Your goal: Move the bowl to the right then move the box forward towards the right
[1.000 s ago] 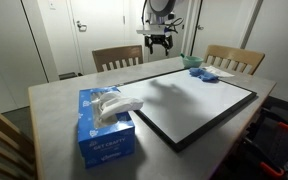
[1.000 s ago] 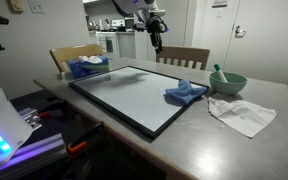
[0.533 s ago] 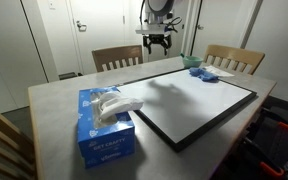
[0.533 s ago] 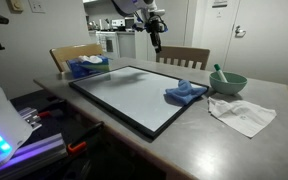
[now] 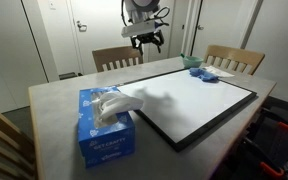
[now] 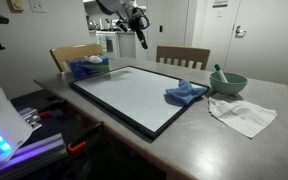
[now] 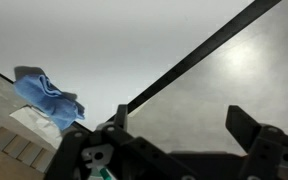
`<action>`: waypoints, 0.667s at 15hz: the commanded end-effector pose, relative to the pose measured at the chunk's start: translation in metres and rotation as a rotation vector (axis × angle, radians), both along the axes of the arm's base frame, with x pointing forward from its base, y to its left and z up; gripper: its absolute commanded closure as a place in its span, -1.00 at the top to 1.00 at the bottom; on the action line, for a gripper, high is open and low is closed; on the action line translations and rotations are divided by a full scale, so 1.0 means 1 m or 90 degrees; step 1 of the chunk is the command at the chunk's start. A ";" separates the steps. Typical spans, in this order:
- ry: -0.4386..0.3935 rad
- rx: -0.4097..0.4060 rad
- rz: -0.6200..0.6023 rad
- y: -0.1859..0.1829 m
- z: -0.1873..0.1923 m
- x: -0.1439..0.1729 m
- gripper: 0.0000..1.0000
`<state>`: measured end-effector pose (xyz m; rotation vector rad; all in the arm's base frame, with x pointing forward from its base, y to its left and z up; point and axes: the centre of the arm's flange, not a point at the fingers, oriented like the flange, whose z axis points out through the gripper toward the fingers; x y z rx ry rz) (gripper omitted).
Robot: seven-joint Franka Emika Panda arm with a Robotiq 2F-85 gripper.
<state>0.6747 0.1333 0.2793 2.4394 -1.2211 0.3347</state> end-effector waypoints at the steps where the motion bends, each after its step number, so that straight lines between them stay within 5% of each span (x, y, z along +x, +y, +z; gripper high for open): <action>1: 0.016 0.066 0.093 0.008 0.010 -0.004 1.00; 6: -0.038 0.105 0.263 0.029 0.031 -0.021 1.00; 7: -0.030 0.086 0.206 0.038 0.020 0.001 1.00; 10: -0.041 0.092 0.241 0.040 0.030 -0.005 1.00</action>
